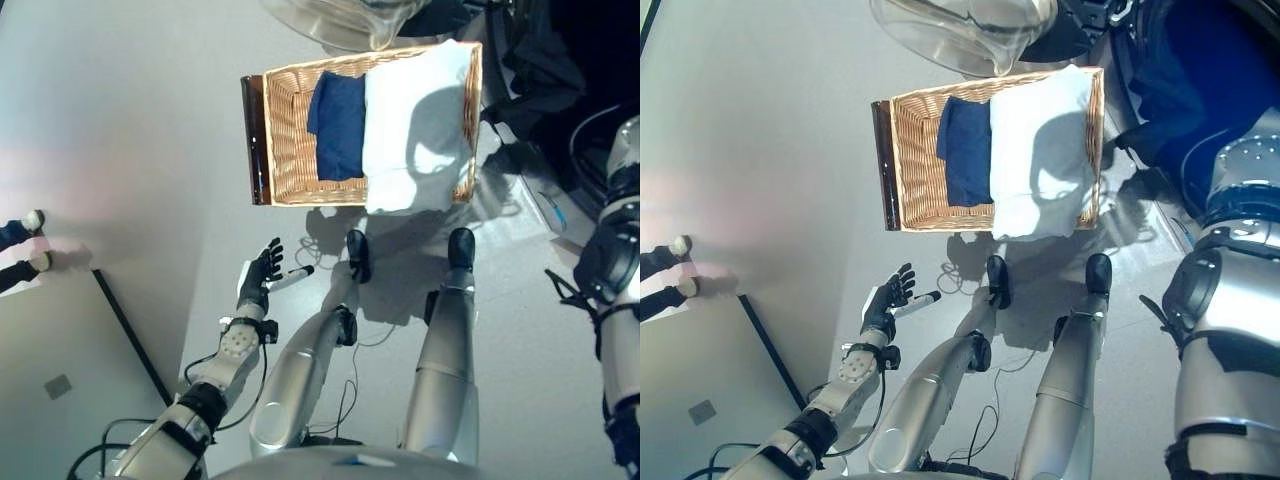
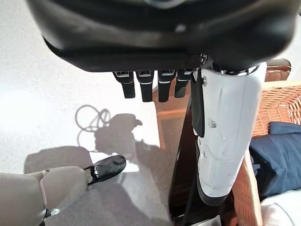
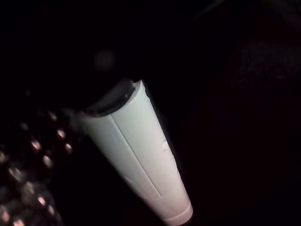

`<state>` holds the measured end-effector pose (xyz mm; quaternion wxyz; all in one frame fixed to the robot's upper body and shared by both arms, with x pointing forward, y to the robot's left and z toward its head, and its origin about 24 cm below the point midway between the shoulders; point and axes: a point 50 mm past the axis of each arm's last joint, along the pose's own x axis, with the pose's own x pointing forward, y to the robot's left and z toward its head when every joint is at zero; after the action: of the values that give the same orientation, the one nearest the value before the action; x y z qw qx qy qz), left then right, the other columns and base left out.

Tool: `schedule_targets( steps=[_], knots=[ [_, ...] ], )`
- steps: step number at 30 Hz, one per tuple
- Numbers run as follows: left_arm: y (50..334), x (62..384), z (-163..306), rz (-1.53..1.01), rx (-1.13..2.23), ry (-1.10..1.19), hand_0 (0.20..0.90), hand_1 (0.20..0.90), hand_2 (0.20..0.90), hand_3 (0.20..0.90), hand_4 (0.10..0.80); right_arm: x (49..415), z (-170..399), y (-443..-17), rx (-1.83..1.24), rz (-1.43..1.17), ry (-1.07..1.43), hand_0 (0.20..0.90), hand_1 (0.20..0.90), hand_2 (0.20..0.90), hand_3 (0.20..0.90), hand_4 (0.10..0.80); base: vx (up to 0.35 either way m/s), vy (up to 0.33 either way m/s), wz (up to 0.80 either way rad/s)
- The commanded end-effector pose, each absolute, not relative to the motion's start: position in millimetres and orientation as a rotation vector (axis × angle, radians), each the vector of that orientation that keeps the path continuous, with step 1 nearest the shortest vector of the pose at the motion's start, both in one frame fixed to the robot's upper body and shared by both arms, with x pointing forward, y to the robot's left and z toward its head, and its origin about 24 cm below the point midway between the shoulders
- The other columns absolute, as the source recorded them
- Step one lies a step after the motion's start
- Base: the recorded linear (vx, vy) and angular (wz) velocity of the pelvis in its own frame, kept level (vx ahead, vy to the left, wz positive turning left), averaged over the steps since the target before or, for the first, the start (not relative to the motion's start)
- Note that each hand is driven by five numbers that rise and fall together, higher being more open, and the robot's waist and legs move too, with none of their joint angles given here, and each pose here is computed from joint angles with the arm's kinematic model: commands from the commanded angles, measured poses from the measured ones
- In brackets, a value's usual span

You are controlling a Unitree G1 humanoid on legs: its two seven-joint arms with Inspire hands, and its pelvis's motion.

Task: Pick up the clothes and place them into the washing machine

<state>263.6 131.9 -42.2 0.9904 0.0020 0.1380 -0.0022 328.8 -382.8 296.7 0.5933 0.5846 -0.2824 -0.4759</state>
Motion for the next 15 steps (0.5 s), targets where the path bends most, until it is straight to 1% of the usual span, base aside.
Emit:
schedule_targets(
  steps=[1, 8, 15],
  knots=[
    [140, 256, -43, 0.042, -0.013, 0.251, 0.900, 0.900, 0.900, 0.900, 0.800, 241, 379, -427, 1.136, -1.132, -1.201, 0.200, 0.200, 0.200, 0.200, 0.300, -0.034, 0.012, -0.03],
    [142, 253, -43, 0.042, -0.017, 0.250, 0.900, 0.900, 0.900, 0.900, 0.800, 224, 392, -432, 1.126, -1.152, -1.271, 0.200, 0.200, 0.200, 0.200, 0.300, -0.008, 0.008, -0.03],
    [144, 252, -46, 0.047, -0.006, 0.263, 0.900, 0.900, 0.900, 0.900, 0.800, 225, 397, -429, 1.114, -1.155, -1.267, 0.200, 0.200, 0.200, 0.200, 0.300, -0.005, 0.002, 0.00]
  ],
)
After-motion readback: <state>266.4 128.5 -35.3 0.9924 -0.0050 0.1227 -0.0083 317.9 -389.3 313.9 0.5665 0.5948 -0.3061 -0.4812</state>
